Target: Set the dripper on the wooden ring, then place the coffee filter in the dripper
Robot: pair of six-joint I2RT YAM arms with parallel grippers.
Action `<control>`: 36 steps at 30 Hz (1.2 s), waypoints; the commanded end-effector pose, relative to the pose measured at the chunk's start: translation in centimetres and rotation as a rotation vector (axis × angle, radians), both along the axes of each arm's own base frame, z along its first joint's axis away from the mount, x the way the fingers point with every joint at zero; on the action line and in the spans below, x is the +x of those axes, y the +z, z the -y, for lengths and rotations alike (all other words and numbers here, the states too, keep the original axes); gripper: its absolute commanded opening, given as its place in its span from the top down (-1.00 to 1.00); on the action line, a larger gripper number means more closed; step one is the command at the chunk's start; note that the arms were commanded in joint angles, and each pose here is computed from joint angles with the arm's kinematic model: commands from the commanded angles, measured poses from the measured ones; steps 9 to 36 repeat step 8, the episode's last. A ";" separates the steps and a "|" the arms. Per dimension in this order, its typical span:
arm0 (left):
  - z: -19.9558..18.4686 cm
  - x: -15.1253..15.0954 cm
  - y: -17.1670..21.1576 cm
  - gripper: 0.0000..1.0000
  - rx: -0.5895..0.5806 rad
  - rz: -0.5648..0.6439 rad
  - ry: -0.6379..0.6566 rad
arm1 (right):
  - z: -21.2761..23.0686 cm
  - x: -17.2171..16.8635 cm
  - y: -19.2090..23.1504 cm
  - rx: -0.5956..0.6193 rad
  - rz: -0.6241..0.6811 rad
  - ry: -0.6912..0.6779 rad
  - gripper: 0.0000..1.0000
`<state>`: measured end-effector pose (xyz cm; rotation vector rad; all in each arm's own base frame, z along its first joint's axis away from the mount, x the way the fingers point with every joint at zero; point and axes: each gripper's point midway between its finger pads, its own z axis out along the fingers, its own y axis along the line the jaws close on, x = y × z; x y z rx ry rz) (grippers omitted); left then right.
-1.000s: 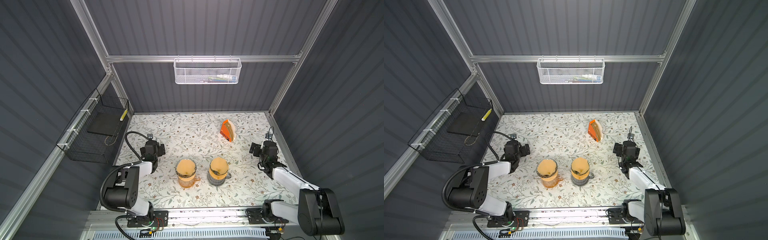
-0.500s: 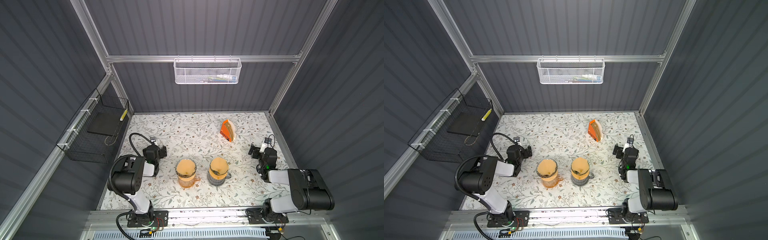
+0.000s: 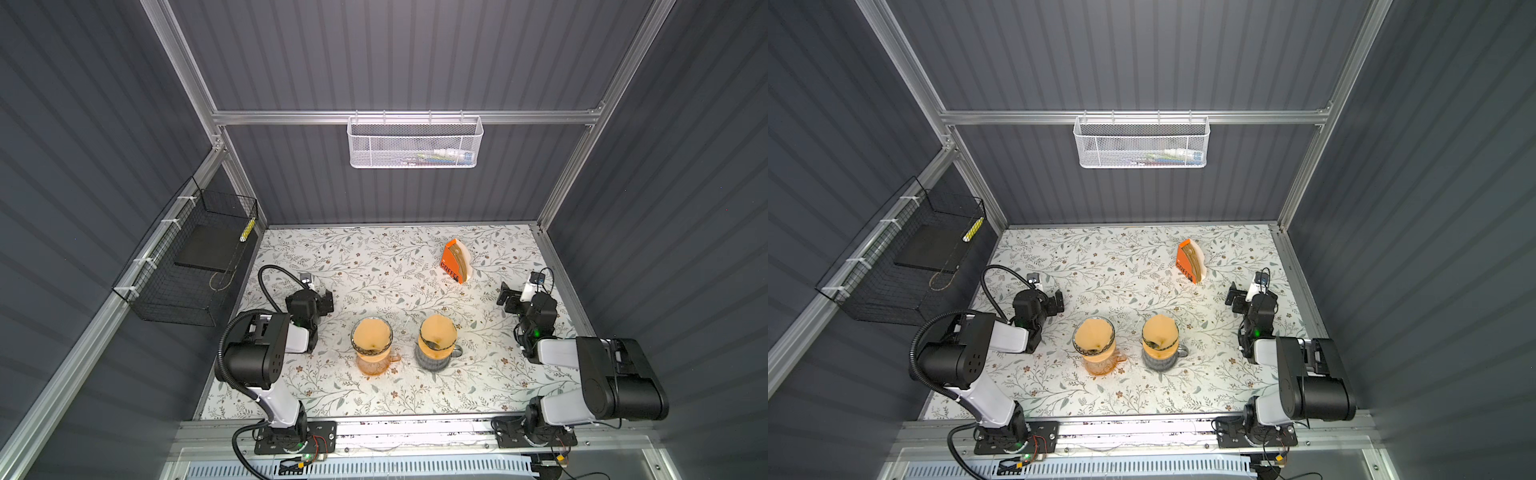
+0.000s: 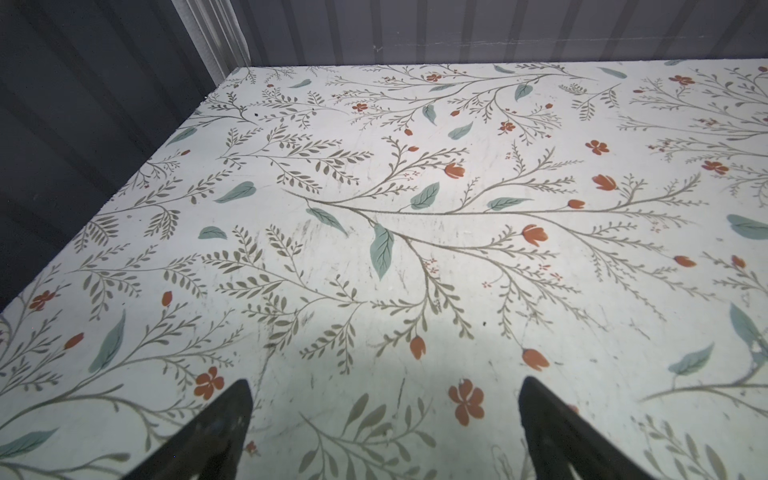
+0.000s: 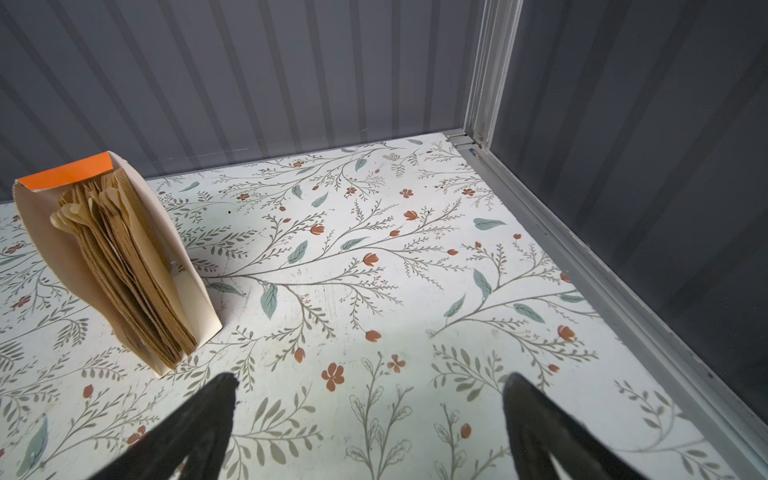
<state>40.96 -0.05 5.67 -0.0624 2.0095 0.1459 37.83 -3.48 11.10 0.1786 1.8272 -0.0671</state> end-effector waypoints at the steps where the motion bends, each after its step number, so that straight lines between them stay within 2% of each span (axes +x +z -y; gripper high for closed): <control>1: -0.1 0.7 0.7 -1.00 0.012 0.029 -0.010 | 0.0 0.5 1.0 -0.002 0.034 0.005 -0.98; 36: -0.1 0.7 0.8 -0.99 0.012 0.032 -0.009 | 0.1 0.5 1.0 -0.002 0.033 0.005 -0.99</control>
